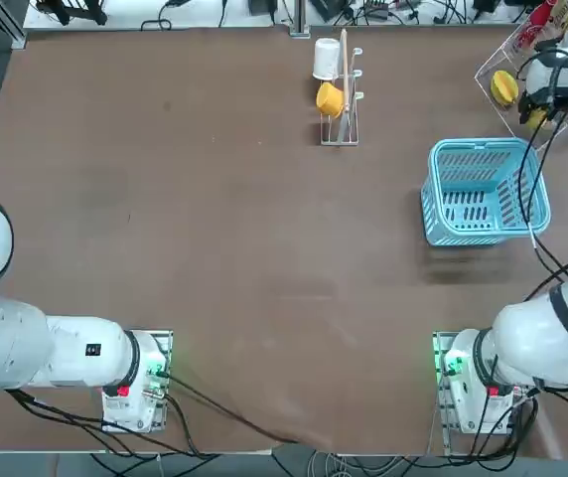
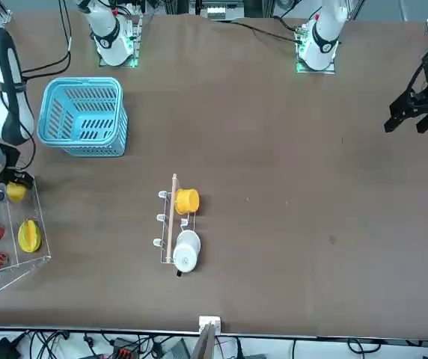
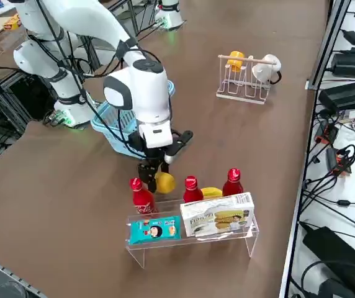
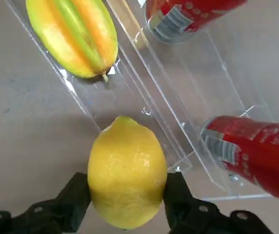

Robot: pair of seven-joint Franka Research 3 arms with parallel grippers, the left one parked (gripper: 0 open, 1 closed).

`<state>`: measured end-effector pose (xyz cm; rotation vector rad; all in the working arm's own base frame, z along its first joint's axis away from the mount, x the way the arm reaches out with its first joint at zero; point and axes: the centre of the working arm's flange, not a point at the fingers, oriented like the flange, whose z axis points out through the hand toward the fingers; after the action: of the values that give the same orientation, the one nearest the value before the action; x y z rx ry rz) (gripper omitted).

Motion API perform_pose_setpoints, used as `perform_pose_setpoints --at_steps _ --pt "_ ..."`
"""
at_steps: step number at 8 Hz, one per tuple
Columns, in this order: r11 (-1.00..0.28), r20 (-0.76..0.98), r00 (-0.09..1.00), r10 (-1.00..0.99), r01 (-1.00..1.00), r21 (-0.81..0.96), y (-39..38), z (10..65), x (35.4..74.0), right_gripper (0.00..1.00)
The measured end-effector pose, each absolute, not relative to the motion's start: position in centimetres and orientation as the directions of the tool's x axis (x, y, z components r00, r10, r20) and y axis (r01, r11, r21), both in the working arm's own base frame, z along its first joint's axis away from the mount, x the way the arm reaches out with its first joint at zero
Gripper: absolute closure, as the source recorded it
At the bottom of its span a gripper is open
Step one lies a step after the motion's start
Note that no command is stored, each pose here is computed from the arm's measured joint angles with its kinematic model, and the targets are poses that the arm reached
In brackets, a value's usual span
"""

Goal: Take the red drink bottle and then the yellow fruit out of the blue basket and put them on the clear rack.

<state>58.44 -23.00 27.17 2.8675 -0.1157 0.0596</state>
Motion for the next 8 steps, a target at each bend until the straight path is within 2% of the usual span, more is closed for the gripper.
perform_pose_setpoints --at_steps 8 --pt "-0.950 0.022 1.000 -0.014 -0.020 0.313 -23.1 25.5 59.0 0.18"
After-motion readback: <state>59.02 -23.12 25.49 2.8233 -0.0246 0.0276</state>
